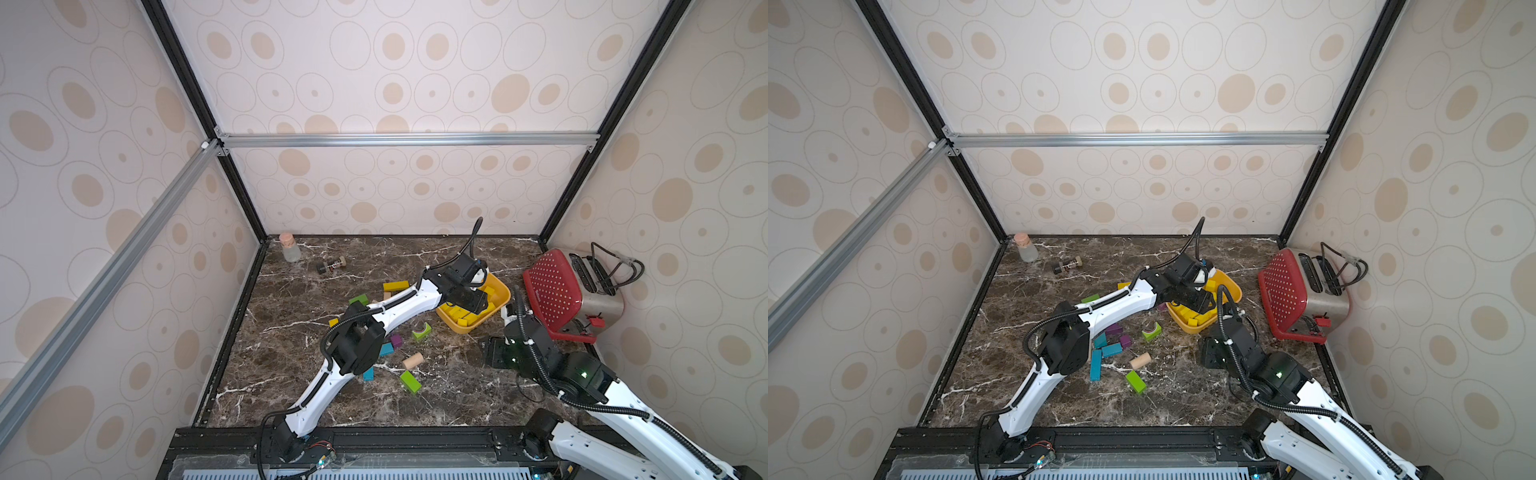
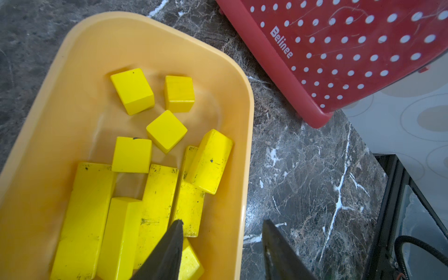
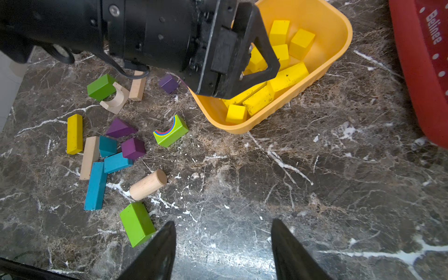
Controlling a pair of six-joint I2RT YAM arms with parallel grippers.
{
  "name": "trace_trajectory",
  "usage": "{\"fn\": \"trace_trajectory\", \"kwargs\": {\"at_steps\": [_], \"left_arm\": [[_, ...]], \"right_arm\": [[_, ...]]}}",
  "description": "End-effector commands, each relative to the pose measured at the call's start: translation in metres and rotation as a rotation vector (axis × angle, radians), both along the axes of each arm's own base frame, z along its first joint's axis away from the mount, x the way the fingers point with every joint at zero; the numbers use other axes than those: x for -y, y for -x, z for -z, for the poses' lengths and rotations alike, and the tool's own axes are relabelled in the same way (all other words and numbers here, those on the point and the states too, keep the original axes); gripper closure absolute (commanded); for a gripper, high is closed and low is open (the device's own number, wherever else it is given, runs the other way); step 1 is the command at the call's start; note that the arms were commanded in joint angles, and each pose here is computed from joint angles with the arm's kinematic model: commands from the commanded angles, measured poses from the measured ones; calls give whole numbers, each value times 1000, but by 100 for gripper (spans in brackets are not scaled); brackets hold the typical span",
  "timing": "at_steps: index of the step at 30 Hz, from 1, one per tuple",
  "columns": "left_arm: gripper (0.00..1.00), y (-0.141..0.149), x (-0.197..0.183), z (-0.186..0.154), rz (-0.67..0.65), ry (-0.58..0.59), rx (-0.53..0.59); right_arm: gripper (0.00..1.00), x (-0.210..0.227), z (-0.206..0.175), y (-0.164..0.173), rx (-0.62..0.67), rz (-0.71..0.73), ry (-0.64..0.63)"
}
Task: Pick out the yellow building blocks
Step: Place the building block in the storage box.
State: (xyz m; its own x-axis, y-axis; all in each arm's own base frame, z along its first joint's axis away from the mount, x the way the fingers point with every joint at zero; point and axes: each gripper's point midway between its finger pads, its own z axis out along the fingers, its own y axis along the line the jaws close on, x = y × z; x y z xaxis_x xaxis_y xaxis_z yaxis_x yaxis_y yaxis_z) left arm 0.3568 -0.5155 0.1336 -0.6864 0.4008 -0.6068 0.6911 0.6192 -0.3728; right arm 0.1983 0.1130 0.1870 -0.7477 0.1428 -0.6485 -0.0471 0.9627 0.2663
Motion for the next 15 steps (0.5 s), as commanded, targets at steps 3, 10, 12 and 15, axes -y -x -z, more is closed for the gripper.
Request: {"fn": "trace_trajectory", "kwargs": {"at_steps": [3,10,12,15], "left_arm": [[48,0,-17,-36,2,-10,87],[48,-14,-55,-51,-73,-34,113],[48,-20,-70,-57,-104,-42,128],[48,-30,-96,-66,-156,-53,151]], "right_arm": [[37,-14,-3,-9,2,-25,-30],[37,-40,-11,-30,21,-91,-30],[38,-49,-13,-36,24,-115,-28],[38,-63,-13,-45,17,-154,-26]]}}
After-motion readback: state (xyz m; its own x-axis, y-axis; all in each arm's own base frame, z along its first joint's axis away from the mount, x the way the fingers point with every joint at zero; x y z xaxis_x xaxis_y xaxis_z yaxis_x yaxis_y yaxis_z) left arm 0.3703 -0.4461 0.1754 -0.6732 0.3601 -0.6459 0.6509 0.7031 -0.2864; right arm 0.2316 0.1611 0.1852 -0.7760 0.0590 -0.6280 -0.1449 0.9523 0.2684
